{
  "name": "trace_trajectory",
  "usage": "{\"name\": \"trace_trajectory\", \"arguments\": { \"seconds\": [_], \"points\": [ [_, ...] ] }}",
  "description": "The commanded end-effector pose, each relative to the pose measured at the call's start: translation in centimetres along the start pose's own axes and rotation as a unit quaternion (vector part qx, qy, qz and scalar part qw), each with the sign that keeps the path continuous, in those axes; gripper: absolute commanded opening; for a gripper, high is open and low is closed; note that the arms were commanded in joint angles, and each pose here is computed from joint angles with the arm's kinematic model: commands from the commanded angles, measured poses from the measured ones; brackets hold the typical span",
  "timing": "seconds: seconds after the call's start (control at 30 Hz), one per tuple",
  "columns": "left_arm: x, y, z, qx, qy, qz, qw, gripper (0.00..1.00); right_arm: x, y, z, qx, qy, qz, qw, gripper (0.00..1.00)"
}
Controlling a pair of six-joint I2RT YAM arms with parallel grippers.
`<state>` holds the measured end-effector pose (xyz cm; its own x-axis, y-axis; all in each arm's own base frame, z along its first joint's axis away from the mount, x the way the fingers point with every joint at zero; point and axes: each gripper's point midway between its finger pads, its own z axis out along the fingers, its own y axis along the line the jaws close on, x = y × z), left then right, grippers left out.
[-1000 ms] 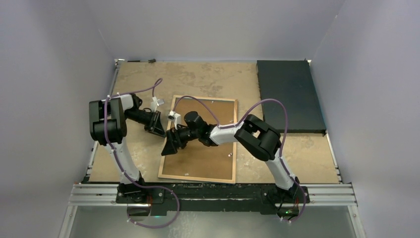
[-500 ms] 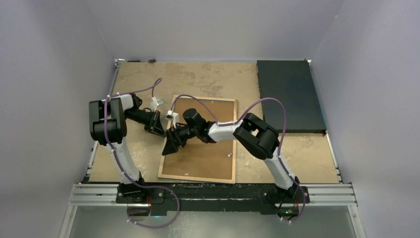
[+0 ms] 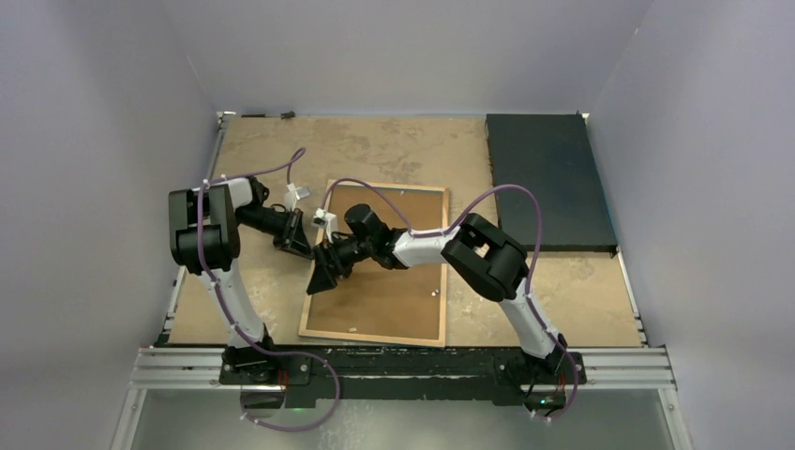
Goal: Put the photo into the frame
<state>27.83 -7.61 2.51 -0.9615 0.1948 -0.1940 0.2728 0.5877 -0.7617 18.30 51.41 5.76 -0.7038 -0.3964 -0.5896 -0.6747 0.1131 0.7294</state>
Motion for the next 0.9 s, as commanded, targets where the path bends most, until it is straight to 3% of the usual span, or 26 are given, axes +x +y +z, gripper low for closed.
{"name": "trace_trajectory", "arguments": {
  "seconds": [0.0, 0.87],
  "points": [
    [-1.6, 2.9, 1.4, -0.040, -0.007, 0.064, 0.997, 0.00, -0.3, -2.5, 0.6, 0.059, -0.030, -0.017, 0.998, 0.84],
    [-1.6, 3.0, 1.2, -0.044, -0.008, 0.062, 0.997, 0.00, 0.5, -6.0, 0.1, 0.103, -0.042, 0.004, 0.994, 0.79]
  ]
}}
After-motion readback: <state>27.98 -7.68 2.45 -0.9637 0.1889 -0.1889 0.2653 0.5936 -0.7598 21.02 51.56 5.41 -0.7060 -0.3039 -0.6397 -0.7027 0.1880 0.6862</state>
